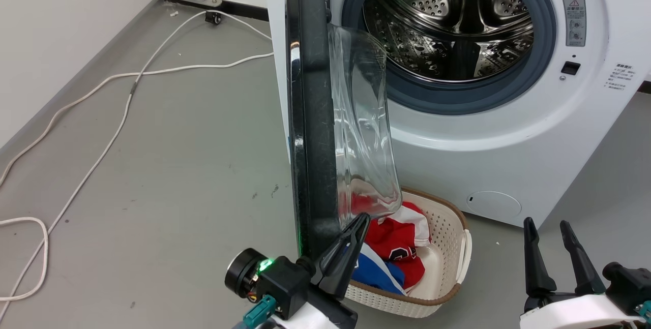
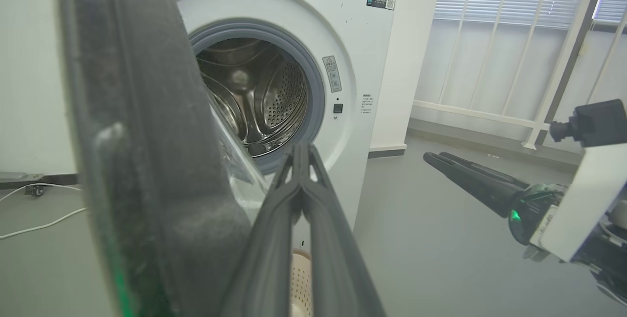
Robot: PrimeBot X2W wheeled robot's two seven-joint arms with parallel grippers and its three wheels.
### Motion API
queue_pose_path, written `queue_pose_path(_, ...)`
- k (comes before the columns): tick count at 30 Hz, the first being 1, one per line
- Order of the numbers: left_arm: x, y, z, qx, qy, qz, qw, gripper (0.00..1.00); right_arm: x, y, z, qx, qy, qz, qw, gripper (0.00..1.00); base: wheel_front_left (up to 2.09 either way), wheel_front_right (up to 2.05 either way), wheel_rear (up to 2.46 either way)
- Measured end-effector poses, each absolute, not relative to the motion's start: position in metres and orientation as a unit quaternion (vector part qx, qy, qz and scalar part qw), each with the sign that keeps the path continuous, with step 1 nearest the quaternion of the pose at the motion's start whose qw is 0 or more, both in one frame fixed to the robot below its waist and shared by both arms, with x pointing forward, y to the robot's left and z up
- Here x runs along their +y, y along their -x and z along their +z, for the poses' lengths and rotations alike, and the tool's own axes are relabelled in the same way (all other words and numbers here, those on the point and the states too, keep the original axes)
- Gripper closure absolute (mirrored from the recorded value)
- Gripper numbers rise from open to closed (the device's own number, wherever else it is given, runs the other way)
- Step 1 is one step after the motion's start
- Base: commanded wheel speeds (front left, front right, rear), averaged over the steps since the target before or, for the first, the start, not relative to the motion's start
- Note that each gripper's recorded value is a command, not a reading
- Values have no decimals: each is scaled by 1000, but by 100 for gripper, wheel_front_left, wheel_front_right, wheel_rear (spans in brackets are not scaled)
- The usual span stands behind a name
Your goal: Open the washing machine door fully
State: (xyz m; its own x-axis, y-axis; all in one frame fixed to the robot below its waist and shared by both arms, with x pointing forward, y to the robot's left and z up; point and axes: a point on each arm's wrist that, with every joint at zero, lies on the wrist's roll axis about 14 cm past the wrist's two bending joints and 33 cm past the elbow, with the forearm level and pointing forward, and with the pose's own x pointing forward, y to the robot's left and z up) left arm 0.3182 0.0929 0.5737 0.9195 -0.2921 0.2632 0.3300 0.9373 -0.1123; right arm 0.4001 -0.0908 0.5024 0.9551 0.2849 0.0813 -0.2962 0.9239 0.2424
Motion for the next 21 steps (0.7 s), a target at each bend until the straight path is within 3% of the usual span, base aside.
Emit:
queue_pose_path(12,111,-319,539,-73,93,-125,985,100,-73,-403,500,-16,-130,172,976,0,0,0,0)
queue_pose_path(21,158,-317,534,-74,84,-46,993,100,-49,-407,493,-3,-130,204,970,0,0,0,0)
